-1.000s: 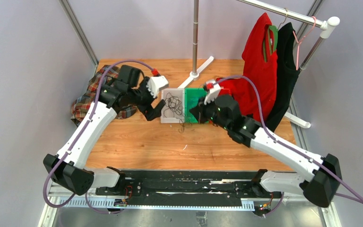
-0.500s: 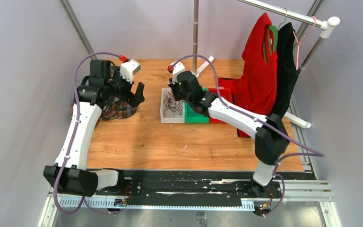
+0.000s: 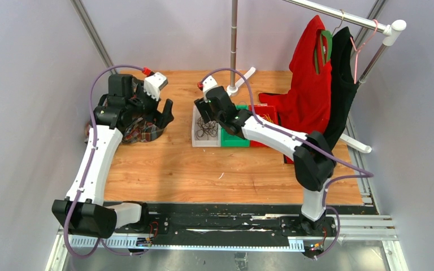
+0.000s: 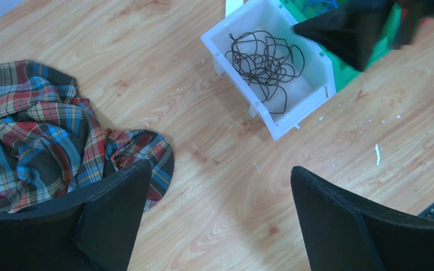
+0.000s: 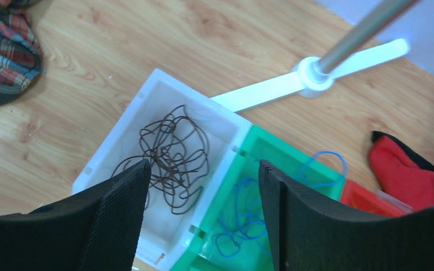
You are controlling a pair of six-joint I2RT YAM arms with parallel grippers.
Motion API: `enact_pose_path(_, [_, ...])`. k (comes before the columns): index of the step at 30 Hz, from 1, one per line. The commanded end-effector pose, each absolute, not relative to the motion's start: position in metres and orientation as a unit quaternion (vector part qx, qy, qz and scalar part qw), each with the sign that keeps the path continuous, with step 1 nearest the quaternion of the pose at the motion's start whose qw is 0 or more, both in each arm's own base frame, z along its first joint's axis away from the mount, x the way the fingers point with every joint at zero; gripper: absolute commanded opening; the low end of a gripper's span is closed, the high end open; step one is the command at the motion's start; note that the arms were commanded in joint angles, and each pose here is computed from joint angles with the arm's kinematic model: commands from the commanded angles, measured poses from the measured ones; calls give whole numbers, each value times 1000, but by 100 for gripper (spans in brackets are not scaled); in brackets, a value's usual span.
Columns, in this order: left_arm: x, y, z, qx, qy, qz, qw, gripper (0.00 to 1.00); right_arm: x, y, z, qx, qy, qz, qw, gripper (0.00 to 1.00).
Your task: Untangle the cables
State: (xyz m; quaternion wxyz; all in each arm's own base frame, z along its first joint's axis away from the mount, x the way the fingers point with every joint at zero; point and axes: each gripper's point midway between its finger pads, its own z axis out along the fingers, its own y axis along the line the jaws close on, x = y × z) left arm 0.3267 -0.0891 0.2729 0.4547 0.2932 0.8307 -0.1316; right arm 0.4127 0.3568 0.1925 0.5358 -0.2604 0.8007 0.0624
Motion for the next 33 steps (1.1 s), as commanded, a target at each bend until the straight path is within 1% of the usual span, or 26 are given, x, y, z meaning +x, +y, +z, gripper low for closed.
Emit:
enact_pose_path(1, [336, -84, 275, 282, 820, -119, 484, 98, 405, 300, 238, -194, 774, 18, 603, 70])
enact_pose_path(2, [337, -84, 273, 275, 818, -120, 492, 98, 398, 283, 249, -177, 760, 13, 625, 70])
enact_pose_path(5, [345, -80, 258, 250, 806, -114, 524, 98, 381, 231, 253, -111, 724, -18, 681, 71])
enact_pose_path(7, [350, -77, 242, 234, 790, -104, 558, 98, 369, 194, 240, -76, 719, -62, 688, 71])
enact_pose_path(9, [354, -72, 223, 220, 775, -90, 586, 98, 362, 146, 226, -25, 717, -147, 681, 71])
enact_pose_path(11, [359, -66, 200, 204, 771, -76, 599, 98, 353, 104, 205, 10, 731, -217, 647, 71])
enact_pose_path(13, [360, -63, 174, 188, 774, -75, 600, 98, 341, 72, 192, 38, 737, -242, 630, 71])
enact_pose_path(16, [354, -63, 134, 175, 778, -83, 598, 98, 316, 19, 177, 113, 728, -257, 626, 72])
enact_pose_path(20, [353, -54, 109, 158, 776, -60, 608, 98, 281, -43, 155, 191, 712, -277, 617, 72])
enact_pose_path(22, [356, -52, 109, 150, 768, -55, 621, 98, 270, -60, 142, 201, 713, -281, 610, 72])
enact_pose_path(24, [359, -49, 107, 144, 772, -49, 617, 98, 260, -77, 129, 216, 714, -287, 601, 72])
enact_pose_path(27, [366, -35, 109, 113, 774, -19, 622, 98, 258, -86, 116, 217, 724, -288, 588, 72])
enact_pose_path(28, [367, -29, 110, 109, 769, -2, 630, 98, 259, -89, 113, 219, 726, -288, 585, 72])
enact_pose_path(30, [367, -27, 110, 97, 748, -1, 657, 98, 266, -88, 109, 218, 730, -276, 586, 72])
enact_pose_path(33, [361, -23, 107, 95, 750, 7, 654, 98, 282, -80, 102, 188, 740, -266, 589, 72])
